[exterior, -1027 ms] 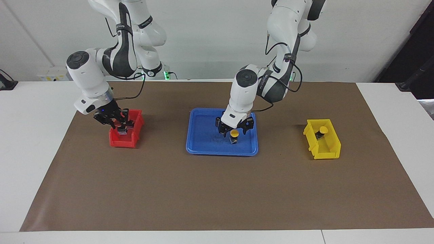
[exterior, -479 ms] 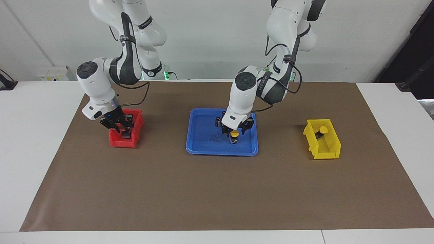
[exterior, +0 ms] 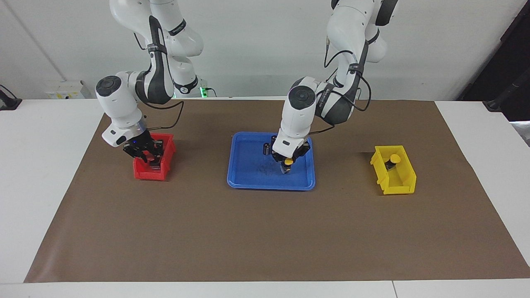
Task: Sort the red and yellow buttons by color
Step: 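Drop the red button in the bin while the left gripper carries yellow, then release the yellow button into the yellow bin with the left gripper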
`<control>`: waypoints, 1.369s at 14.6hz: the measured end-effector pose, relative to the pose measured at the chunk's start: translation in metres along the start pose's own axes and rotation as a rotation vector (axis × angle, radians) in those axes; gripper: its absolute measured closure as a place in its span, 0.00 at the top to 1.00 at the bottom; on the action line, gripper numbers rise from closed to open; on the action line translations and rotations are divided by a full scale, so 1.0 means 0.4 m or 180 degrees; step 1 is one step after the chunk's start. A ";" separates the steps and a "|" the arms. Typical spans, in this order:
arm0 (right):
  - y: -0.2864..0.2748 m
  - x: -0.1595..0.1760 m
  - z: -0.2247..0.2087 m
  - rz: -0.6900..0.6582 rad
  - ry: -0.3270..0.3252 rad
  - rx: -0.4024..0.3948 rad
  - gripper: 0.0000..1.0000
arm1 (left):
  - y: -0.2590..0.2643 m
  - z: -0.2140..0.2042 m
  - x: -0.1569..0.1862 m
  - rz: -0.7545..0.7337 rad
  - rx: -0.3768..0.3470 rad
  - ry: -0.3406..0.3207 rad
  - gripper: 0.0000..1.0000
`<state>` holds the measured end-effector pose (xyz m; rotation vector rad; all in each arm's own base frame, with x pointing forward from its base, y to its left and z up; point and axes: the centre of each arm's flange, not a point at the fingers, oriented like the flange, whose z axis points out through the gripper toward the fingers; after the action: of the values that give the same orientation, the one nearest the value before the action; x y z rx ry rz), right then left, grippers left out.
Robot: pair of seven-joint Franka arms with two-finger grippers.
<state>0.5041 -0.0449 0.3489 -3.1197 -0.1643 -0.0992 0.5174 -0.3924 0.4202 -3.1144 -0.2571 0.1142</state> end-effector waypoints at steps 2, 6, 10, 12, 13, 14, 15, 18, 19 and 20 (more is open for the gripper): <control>0.003 0.023 -0.046 -0.0012 -0.0088 0.0025 0.73 | -0.095 -0.121 0.018 -0.0070 0.0211 0.0059 0.41; 0.007 0.085 -0.242 -0.0023 -0.0213 0.0067 0.94 | -0.452 -0.253 0.163 0.0189 0.0392 -0.0074 0.41; -0.002 0.088 -0.530 0.0182 -0.0285 0.0079 1.00 | -0.840 -0.248 0.329 0.0341 0.0246 0.0047 0.41; 0.009 0.084 -0.621 0.0283 -0.0276 0.0073 1.00 | -0.896 -0.180 0.350 0.0331 0.0202 0.0208 0.41; 0.023 0.080 -0.648 0.0329 -0.0282 0.0071 1.00 | -0.898 -0.141 0.349 0.0371 0.0198 0.0223 0.41; 0.043 0.077 -0.669 0.0376 -0.0295 0.0066 1.00 | -0.892 -0.108 0.346 0.0431 0.0197 0.0219 0.41; 0.063 0.077 -0.682 0.0417 -0.0297 0.0047 1.00 | -0.886 -0.086 0.342 0.0474 0.0196 0.0215 0.41; 0.083 0.096 -0.662 0.0433 -0.0371 -0.0019 1.00 | -0.885 -0.045 0.335 0.0521 0.0195 0.0206 0.41; 0.082 0.104 -0.650 0.0423 -0.0401 -0.0023 1.00 | -0.885 -0.034 0.334 0.0529 0.0193 0.0220 0.41; 0.080 0.109 -0.644 0.0414 -0.0414 -0.0026 1.00 | -0.885 -0.022 0.334 0.0542 0.0189 0.0243 0.41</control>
<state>0.5345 -0.0772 0.6085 -3.1344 0.0378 0.1050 0.5915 -0.0214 0.4269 -3.0681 0.0131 0.0043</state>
